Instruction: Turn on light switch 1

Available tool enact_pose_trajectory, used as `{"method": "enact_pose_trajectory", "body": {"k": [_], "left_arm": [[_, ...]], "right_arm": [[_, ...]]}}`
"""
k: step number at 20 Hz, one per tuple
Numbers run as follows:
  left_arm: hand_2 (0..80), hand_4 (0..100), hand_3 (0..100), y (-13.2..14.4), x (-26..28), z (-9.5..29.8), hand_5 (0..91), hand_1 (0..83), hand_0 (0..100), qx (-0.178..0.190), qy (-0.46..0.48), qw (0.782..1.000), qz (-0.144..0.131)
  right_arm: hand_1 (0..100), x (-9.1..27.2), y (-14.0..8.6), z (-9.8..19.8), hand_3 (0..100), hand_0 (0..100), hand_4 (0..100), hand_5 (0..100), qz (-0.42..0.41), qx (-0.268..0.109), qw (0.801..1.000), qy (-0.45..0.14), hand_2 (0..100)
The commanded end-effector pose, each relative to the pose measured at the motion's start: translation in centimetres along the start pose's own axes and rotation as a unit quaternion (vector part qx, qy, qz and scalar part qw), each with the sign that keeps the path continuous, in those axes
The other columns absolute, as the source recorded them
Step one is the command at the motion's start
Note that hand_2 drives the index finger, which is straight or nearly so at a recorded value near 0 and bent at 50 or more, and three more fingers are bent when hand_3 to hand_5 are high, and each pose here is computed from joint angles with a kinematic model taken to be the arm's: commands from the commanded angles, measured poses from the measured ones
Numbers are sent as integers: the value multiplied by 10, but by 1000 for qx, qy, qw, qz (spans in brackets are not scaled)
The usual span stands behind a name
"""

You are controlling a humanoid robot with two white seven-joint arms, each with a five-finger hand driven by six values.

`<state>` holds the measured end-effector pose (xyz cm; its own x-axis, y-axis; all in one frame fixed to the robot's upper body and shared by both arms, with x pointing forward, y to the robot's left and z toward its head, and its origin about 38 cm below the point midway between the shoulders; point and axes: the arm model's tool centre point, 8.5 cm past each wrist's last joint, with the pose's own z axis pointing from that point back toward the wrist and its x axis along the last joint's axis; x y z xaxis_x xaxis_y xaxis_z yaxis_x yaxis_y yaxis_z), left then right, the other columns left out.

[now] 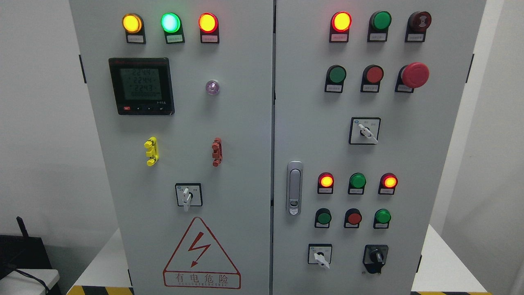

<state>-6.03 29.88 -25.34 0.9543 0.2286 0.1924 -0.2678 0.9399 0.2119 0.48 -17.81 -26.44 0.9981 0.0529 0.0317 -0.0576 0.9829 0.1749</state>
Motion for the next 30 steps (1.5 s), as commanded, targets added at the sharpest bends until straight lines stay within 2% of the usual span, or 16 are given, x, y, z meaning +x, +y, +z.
{"method": "enact_pose_trajectory", "body": {"k": [1,4,9,11,15,17,19,23,27,30], "left_arm": [[0,98,38,28,55,-3,0,66,472,39,-99,987,116],[0,121,61,63,84,5,0,71,474,60,-162,975,142],[0,137,87,132,151,34,0,76,475,110,-281,941,152],[0,145,99,163,179,55,0,77,476,140,-334,918,162],[0,192,156,201,233,108,0,79,481,163,-440,870,152],[0,200,163,210,256,132,0,76,482,166,-482,848,141],[0,220,179,223,282,165,0,63,484,180,-530,821,117],[26,316,291,225,319,233,7,36,498,196,-617,756,90],[110,372,337,223,339,272,51,0,527,203,-666,714,79],[160,459,382,217,359,300,138,0,507,200,-705,676,81]], "right_arm": [[389,1,0,0,0,120,0,0,-9,0,1000,-2,0],[389,0,0,0,0,120,0,0,-8,1,1000,-1,0],[389,1,0,0,0,120,0,0,-9,0,1000,-2,0],[389,0,0,0,0,120,0,0,-8,1,1000,-1,0],[389,0,0,0,0,120,0,0,-9,0,1000,-1,0],[389,1,0,0,0,120,0,0,-8,0,1000,-2,0],[389,0,0,0,0,120,0,0,-8,0,1000,-1,0],[389,0,0,0,0,120,0,0,-9,0,1000,-1,0],[389,0,0,0,0,120,0,0,-8,0,1000,-1,0],[389,0,0,0,0,120,0,0,-8,1,1000,-1,0]]}}
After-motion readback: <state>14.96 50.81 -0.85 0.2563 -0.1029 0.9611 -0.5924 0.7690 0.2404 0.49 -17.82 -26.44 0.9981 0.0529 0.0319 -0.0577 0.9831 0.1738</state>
